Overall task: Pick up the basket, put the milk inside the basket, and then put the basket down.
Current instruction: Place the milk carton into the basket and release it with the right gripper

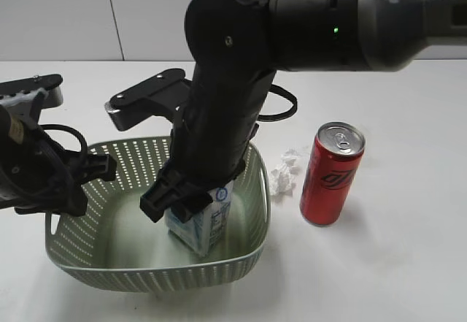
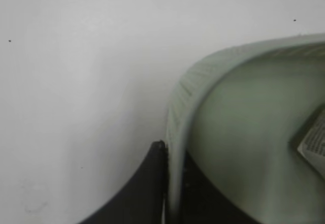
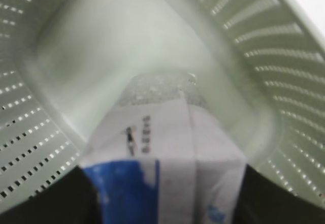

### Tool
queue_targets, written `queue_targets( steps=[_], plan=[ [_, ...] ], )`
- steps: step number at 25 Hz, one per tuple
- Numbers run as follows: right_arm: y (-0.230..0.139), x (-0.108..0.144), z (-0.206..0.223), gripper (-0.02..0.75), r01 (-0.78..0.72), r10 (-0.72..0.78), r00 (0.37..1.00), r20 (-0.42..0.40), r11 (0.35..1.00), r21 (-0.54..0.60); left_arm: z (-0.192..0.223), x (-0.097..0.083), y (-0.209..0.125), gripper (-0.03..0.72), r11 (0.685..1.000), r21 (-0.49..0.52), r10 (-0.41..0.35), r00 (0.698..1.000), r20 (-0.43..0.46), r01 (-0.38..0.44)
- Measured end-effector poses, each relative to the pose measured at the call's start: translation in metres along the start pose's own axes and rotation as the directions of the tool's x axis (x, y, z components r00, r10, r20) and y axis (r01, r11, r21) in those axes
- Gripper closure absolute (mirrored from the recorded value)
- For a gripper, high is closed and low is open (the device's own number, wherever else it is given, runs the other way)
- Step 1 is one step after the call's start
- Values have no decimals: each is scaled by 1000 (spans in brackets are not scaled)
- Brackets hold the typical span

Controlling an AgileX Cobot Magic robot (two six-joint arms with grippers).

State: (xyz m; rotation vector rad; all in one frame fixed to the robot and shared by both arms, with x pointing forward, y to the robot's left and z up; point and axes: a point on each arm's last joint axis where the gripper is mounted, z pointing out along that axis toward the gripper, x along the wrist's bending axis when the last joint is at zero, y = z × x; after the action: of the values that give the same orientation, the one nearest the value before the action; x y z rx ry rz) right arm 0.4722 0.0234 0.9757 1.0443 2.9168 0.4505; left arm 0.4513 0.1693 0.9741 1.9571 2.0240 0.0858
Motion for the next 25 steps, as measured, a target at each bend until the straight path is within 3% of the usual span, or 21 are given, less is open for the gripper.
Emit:
queue_targets(
  steps=[3, 9, 13, 18, 21, 25],
  plan=[
    [0, 0, 0, 388, 26, -26, 1000, 0, 1000, -1, 0, 0, 0, 682, 1000, 0, 0, 1000, 0, 0],
    [1, 1, -3, 150, 33, -33, 999, -10, 999, -11, 3, 2, -2, 680, 1000, 30, 0, 1000, -19, 0],
    [2, 2, -19, 121, 37, -37, 999, -12, 999, -33, 3, 2, -3, 680, 999, 31, -4, 1000, -17, 4],
    [0, -1, -69, 117, 31, -32, 999, -5, 988, -148, 2, 3, -4, 680, 999, 47, -6, 1000, -25, 7],
    [-3, -21, -100, 116, -17, 21, 1000, 12, 976, -219, 1, 3, -5, 680, 998, 57, -10, 1000, -27, 11],
    [-12, -77, -125, 116, -149, 170, 984, 58, 953, -265, 1, 3, -7, 680, 997, 72, -16, 999, -31, 18]
  ],
)
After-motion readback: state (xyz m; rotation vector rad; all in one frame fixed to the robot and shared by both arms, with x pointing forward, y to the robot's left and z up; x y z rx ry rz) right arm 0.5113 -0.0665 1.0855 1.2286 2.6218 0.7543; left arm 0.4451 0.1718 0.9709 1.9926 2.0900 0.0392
